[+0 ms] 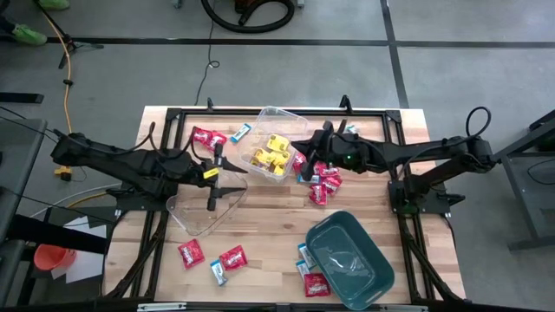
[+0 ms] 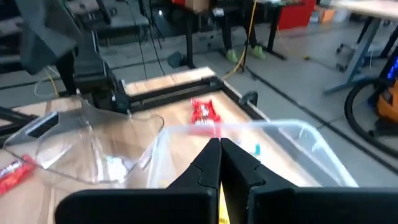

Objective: Sort candy
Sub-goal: Adjust the blue bin

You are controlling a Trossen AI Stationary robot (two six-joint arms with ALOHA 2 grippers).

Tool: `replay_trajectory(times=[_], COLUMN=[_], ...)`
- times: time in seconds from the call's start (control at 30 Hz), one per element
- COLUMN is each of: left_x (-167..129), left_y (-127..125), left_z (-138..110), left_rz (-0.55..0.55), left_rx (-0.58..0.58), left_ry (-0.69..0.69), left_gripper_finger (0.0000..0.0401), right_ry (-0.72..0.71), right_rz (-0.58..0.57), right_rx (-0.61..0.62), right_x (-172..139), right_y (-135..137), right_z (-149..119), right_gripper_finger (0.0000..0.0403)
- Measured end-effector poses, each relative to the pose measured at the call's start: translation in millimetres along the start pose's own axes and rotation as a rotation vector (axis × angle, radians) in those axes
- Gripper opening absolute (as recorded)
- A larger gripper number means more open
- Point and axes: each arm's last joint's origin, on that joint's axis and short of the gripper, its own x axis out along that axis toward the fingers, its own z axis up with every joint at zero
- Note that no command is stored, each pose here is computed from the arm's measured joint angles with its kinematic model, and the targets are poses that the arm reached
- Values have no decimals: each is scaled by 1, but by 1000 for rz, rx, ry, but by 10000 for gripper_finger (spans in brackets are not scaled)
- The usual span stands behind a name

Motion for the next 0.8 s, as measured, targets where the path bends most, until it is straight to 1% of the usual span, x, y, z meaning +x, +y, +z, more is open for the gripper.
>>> replay_trajectory(times=[0.07,0.17,0.33,0.43,0.5,0.6,0.8], left_x=[1,1,1,1,1,1,1], left_y=[0,0,0,0,0,0,0], left_z=[0,-1,-1,-1,-1,-1,-1], left_rz=[0,0,-1,-1,-1,0,0], left_rx=[0,0,1,1,0,-1,-4], left_ry=[2,8,11,11,11,11,7], left_gripper_finger=[205,205,205,205,205,205,205], right_ry=[28,83,201,307,385,497,600], right_rz=[22,86,157,275,367,480,574], right_rx=[27,62,71,106,155,208,235], right_x=[0,-2,-10,-18,-24,-35,-59], right_y=[0,5,19,32,40,54,88], right_z=[-3,-8,-20,-29,-34,-41,-54], right_gripper_finger=[3,23,89,130,148,161,159])
